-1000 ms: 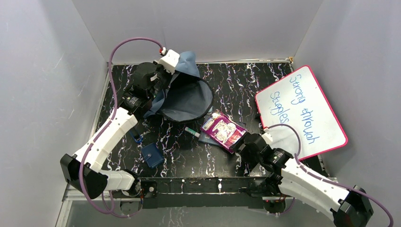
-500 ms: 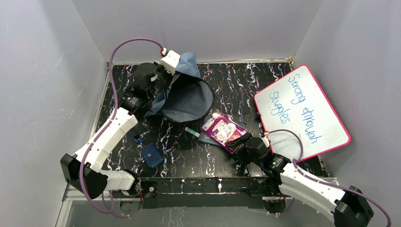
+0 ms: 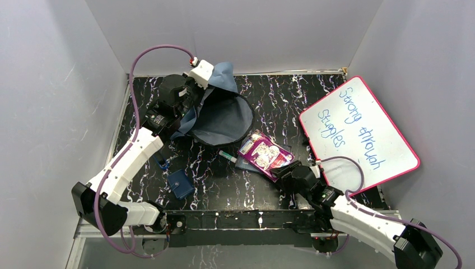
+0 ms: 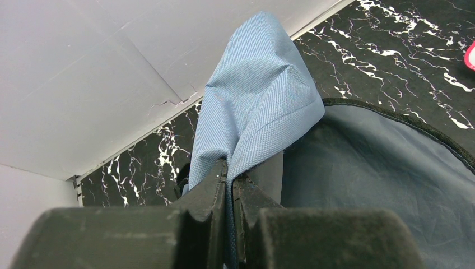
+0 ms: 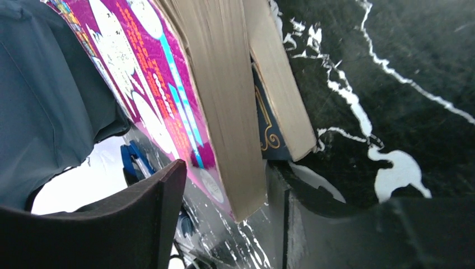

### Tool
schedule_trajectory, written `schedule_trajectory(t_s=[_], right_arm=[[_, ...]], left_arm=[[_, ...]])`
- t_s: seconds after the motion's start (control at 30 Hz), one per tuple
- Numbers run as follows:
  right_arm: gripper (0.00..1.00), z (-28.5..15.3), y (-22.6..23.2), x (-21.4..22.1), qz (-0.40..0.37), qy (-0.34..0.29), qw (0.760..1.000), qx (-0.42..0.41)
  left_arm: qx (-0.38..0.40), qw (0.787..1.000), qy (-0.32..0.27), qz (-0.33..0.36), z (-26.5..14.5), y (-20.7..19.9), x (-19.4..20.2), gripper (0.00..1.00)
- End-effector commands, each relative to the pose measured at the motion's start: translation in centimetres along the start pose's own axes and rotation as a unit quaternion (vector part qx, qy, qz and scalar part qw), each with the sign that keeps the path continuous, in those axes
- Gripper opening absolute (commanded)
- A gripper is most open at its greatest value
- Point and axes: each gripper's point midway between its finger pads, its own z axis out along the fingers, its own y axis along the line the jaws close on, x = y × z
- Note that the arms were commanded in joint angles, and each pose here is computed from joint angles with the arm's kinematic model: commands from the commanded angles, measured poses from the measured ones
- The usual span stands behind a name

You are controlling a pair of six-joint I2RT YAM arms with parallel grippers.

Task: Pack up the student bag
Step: Pick up the book from the center of the board.

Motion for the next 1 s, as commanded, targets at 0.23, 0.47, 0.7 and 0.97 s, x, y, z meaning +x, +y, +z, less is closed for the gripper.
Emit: schedule_trajectory(t_s=[0.23,0.47,0.7,0.97], right_arm=[[0.26,-0.1,0.6,-1.8,-0.037,-0.048,0.997,-0.036],[0.0,-3.1,4.9,-2.5,-0.112,-0.057,0.989,-0.074],[0.0,-5.7,9.8,-4.5,-0.236,-0.11,0.961,-0.089],[0.0,-8.8,16.6,-7.4,-0.393,-0.194,0.892,-0.113]], left_arm=[[0.003,1.0,-0.02,-0.009,-0.4,0.0,-1.1,0.0],[-0.001,1.0,-0.017,-0.007,-0.3,0.1,-1.0,0.0],[0.0,1.0,-0.015,-0.007,0.0,0.0,-0.9,0.0],[-0.008,1.0,-0.012,-0.002,-0.2,0.3,-0.6,0.0]])
